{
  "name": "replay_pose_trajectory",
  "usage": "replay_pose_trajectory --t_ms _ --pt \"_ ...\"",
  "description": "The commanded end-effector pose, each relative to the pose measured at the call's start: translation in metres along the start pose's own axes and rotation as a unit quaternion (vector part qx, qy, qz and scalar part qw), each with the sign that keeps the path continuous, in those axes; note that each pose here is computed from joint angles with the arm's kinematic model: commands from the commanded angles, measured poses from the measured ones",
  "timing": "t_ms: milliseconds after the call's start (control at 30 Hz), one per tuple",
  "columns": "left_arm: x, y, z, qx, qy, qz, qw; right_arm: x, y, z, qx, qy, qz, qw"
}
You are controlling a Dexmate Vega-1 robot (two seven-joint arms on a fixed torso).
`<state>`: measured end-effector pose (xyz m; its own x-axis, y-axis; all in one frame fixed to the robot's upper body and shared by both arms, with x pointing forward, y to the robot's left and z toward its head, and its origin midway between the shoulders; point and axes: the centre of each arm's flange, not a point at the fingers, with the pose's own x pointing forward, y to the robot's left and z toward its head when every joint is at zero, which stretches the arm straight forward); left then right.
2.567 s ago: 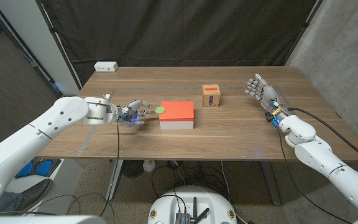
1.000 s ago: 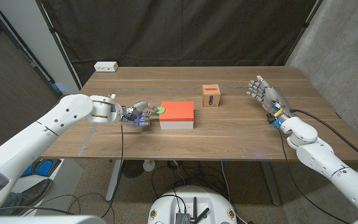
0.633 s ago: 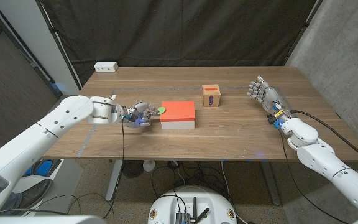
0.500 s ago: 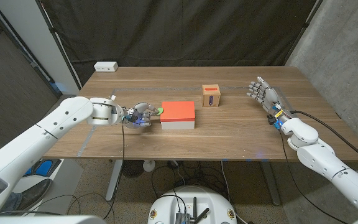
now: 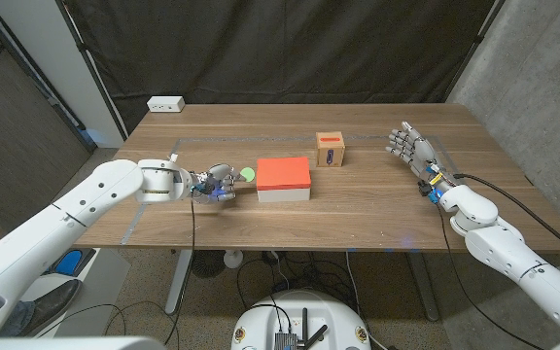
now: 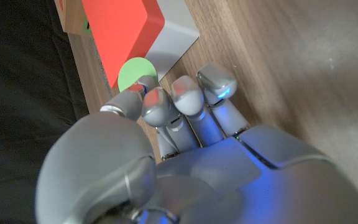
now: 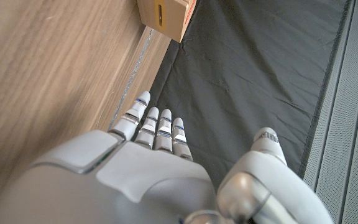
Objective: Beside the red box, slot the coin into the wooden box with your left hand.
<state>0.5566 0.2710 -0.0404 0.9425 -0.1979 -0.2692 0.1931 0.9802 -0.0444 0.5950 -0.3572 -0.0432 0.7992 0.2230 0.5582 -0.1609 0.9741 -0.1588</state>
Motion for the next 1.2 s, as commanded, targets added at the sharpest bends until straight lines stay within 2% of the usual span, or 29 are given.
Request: replay_pose_trajectory --t_ms 33,200,500,833,1200 --pt "0.006 0.003 -0.010 -0.034 -0.011 -0.002 0.999 -0.016 0.002 -0.007 -0.004 0.020 -0.009 0.9998" --pt "0.008 0.006 -0.009 -0.037 -0.019 -0.007 0.999 -0.023 0.003 -0.006 -0.006 0.023 -0.016 0.9996" --pt "0.011 0.007 0.001 -0.032 -0.043 -0.022 0.998 -0.025 0.007 0.004 -0.017 0.017 -0.023 0.9995" --pt "0.017 0.010 0.012 -0.043 -0.069 -0.030 0.996 -0.030 0.007 0.002 -0.018 0.026 -0.035 0.9989" --pt "0.023 0.009 0.021 -0.027 -0.070 -0.040 0.996 -0.032 0.007 0.004 -0.022 0.027 -0.039 0.9987"
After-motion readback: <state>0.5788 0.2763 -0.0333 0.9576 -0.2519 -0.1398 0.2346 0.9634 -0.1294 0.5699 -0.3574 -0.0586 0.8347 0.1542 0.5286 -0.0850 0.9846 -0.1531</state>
